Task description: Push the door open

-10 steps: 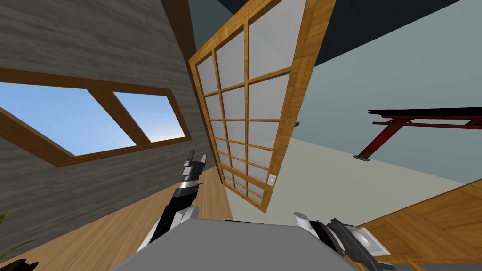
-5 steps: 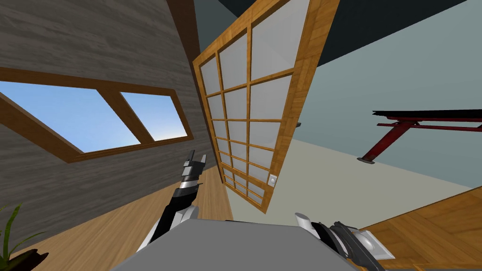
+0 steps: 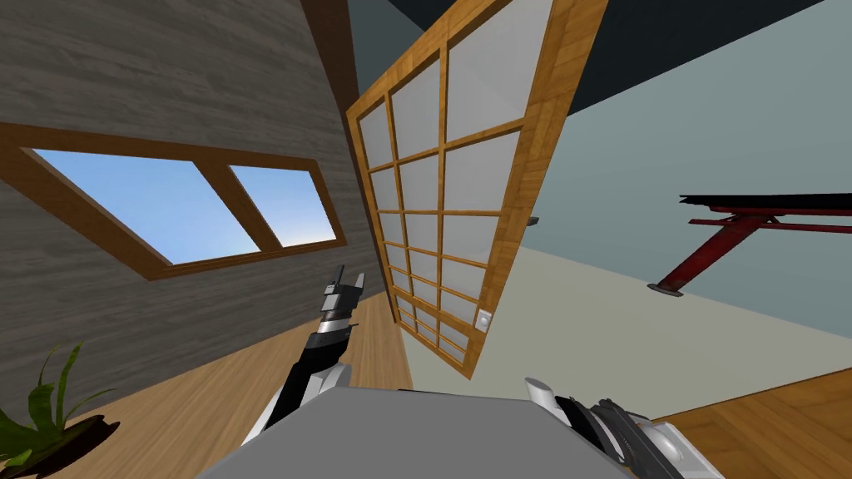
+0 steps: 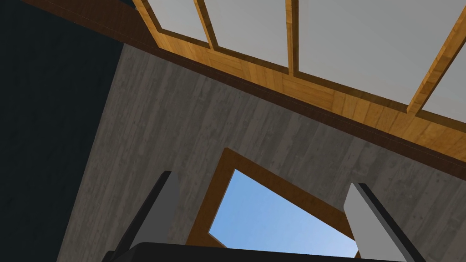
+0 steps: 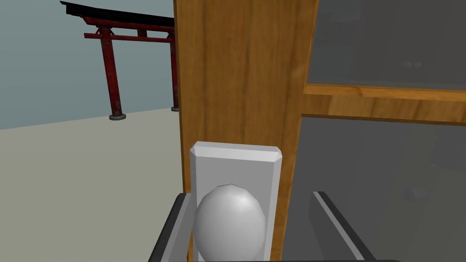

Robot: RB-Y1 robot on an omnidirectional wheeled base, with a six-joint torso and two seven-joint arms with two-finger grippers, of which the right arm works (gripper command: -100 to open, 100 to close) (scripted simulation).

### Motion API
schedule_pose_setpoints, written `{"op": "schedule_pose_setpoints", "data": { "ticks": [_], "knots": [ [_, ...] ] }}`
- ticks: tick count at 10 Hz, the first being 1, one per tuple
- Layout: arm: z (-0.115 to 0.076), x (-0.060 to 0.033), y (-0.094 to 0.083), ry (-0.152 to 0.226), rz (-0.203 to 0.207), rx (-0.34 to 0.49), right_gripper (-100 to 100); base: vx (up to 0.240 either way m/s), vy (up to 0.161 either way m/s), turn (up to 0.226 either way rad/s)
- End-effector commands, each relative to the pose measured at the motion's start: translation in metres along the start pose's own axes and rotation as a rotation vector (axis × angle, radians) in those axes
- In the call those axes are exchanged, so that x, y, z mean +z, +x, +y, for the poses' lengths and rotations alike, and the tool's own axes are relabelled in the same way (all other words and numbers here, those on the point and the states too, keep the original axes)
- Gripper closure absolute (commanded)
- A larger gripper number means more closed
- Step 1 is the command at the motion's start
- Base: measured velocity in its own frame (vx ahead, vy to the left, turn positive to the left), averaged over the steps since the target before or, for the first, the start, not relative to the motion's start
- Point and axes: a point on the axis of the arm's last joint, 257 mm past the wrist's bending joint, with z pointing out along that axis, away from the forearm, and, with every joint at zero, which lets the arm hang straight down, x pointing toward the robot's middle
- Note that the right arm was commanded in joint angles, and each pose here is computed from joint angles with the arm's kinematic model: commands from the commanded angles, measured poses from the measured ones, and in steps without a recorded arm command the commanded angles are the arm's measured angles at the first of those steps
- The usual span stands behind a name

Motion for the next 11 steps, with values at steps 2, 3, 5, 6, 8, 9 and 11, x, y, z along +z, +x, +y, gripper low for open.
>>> {"op": "schedule_pose_setpoints", "data": {
  "ticks": [2,3,5,6,8,9,11],
  "knots": [
    [0.02,0.0055,-0.002,-0.042,0.003,-0.013,100,-0.004,-0.026,0.028],
    [0.022,0.0034,-0.006,-0.041,-0.005,-0.024,100,0.002,-0.007,-0.012],
    [0.027,0.0092,-0.001,-0.07,0.001,-0.006,100,-0.002,-0.005,0.058],
    [0.031,0.0102,-0.003,-0.084,-0.004,-0.004,100,-0.003,-0.041,0.208],
    [0.041,0.0122,-0.006,-0.116,-0.013,-0.002,100,0.01,-0.025,0.085],
    [0.041,0.0122,-0.006,-0.118,-0.014,-0.002,100,0.009,-0.019,0.045],
    [0.051,0.0128,-0.01,-0.154,-0.028,0.003,100,0.015,-0.019,0.106]
  ]
}}
